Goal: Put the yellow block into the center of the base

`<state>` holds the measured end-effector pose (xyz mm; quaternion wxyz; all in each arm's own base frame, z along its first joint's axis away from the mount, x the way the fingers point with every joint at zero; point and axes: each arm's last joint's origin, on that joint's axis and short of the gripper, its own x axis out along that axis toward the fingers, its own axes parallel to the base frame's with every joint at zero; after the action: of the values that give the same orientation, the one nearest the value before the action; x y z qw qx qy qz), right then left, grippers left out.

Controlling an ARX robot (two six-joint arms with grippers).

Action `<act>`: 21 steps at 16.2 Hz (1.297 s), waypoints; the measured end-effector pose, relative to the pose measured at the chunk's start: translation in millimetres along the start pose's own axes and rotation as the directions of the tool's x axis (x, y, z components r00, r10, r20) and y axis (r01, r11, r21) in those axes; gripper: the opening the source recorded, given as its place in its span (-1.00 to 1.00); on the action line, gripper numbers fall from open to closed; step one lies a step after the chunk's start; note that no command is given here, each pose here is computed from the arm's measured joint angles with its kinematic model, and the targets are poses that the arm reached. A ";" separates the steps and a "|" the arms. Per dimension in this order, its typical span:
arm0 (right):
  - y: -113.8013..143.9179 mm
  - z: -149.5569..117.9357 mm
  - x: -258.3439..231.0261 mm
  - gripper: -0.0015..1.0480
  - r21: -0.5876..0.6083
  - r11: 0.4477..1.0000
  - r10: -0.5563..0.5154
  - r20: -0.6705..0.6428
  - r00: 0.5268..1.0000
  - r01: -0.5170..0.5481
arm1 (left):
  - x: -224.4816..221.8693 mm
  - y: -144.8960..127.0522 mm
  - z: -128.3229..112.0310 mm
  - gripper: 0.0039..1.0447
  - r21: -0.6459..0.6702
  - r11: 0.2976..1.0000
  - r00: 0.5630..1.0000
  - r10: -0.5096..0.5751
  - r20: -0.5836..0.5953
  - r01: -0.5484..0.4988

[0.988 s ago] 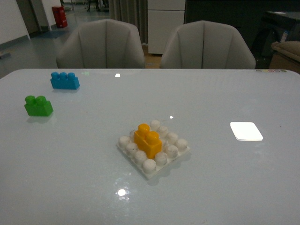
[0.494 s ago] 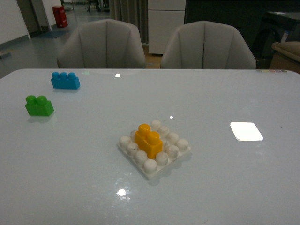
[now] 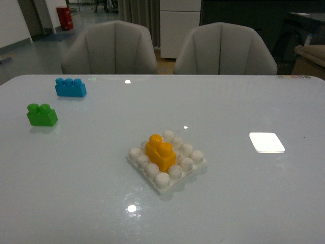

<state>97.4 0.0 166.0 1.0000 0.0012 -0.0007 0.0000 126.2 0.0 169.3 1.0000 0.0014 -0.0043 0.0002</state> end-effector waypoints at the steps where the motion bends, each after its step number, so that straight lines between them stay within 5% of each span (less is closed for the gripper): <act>1: 0.0 0.0 0.0 0.87 0.000 1.000 0.000 0.000 1.000 0.000 | -2.1 0.0 0.2 -0.97 0.000 1.000 1.000 0.000 -0.001 0.000; 21: 0.0 0.0 0.0 0.87 0.000 1.000 0.000 0.000 1.000 0.000 | -28.6 0.0 -3.0 -0.93 -0.002 1.000 1.000 -0.001 -0.011 0.001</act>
<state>97.4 0.0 166.0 1.0000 0.0012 -0.0009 0.0000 97.6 0.0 166.1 1.0000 0.0005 0.0012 -0.0004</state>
